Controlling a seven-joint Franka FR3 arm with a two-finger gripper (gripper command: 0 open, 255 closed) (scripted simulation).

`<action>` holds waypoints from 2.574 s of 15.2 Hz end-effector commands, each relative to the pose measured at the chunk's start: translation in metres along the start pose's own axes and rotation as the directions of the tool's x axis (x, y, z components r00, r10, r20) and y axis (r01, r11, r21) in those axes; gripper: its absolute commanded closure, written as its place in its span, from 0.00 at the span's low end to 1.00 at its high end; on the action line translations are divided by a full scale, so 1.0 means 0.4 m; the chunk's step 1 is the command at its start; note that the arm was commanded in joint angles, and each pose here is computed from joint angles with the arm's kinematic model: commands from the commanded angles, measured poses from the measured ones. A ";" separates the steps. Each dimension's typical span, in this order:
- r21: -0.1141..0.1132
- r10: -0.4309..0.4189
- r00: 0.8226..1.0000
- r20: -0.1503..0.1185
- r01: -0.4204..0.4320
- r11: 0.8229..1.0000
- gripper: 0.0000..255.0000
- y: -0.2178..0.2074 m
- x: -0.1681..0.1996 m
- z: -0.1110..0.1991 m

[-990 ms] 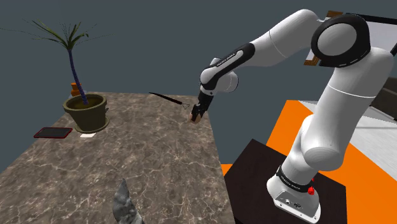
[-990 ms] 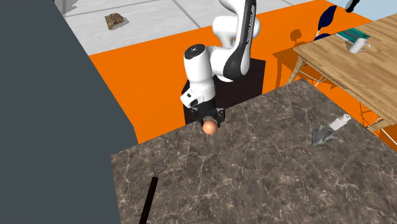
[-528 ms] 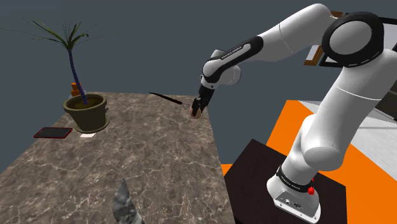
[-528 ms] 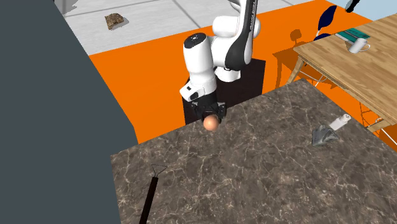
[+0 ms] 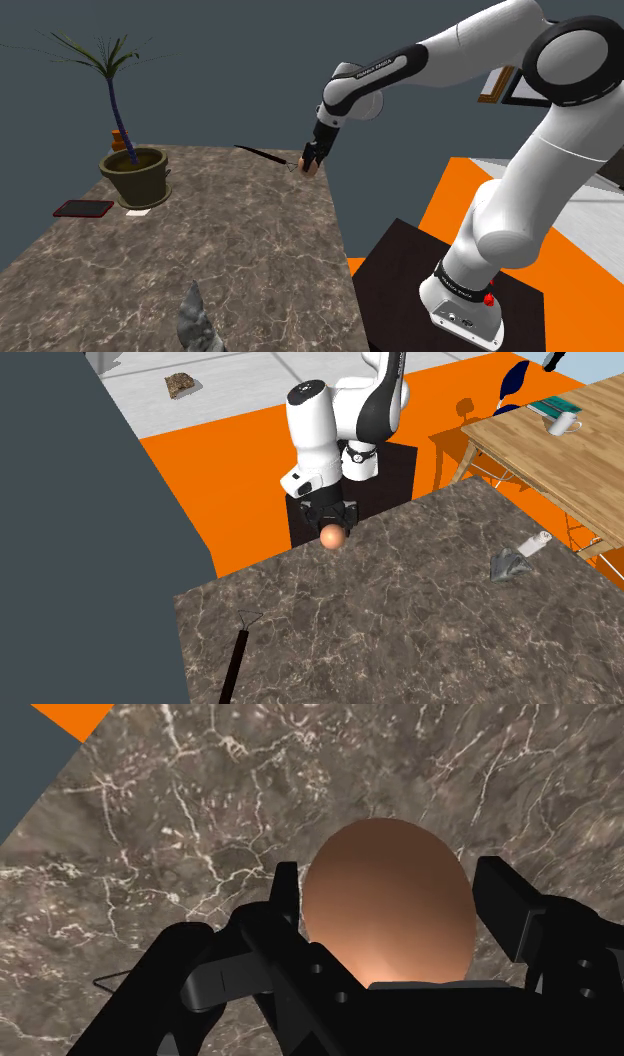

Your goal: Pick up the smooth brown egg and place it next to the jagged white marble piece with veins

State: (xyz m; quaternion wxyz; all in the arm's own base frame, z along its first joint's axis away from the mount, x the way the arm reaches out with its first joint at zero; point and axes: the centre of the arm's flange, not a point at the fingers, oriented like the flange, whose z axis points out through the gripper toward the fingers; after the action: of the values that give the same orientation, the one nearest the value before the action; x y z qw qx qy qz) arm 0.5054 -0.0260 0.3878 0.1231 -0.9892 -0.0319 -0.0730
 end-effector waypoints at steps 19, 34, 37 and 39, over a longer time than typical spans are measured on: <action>0.000 0.000 1.000 0.000 0.000 1.000 1.00 -0.180 -0.066 -0.172; 0.000 0.000 1.000 0.000 0.000 1.000 1.00 -0.581 -0.350 -0.117; 0.000 0.000 1.000 0.000 0.000 1.000 1.00 -0.662 -0.407 -0.106; 0.000 0.000 1.000 0.000 0.000 1.000 1.00 -0.715 -0.445 -0.099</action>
State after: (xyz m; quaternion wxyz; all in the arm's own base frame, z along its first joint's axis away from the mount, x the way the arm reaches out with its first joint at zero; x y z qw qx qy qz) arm 0.3129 0.2221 0.4678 0.1230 -0.9892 -0.0332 -0.0728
